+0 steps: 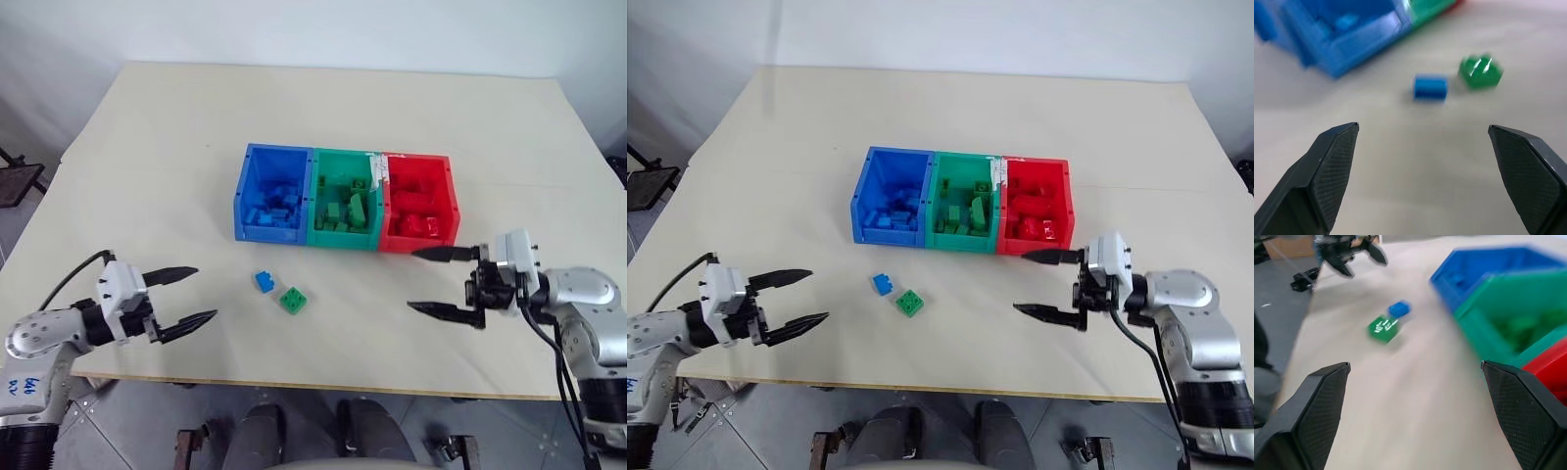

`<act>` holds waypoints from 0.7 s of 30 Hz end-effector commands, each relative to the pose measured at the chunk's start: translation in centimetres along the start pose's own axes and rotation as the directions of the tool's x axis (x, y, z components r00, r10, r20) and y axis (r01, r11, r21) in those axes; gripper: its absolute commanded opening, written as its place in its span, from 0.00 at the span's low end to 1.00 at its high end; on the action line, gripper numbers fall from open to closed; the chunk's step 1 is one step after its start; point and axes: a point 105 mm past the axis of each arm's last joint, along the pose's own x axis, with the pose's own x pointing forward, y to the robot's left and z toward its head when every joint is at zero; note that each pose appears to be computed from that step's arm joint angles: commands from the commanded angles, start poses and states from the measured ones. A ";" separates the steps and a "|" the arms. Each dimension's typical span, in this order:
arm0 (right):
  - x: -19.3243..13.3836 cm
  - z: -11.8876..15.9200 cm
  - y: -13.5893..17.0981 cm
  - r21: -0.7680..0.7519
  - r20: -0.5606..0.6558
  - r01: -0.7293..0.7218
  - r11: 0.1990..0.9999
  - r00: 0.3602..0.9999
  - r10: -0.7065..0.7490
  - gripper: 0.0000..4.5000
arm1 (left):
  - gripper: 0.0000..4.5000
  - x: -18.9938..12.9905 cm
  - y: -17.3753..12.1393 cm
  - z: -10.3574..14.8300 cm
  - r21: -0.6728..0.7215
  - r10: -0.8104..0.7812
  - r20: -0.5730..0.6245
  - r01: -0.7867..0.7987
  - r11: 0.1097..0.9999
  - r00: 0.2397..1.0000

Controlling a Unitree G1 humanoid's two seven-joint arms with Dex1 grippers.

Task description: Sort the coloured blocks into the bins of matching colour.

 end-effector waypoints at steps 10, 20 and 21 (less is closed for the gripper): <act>-2.9 -0.3 1.1 -0.045 -0.030 0.112 0.993 0.993 -0.113 1.00 | 1.00 2.8 -1.3 2.9 0.092 -0.229 0.009 0.227 0.970 0.973; -2.8 -0.4 1.9 -0.032 -0.030 0.142 0.989 0.989 -0.143 1.00 | 1.00 10.1 -3.4 4.8 0.221 -0.493 -0.098 0.502 0.836 0.865; -2.7 -0.4 2.2 -0.030 -0.029 0.135 0.990 0.990 -0.136 1.00 | 1.00 10.9 -3.5 4.7 0.232 -0.520 -0.111 0.531 0.815 0.847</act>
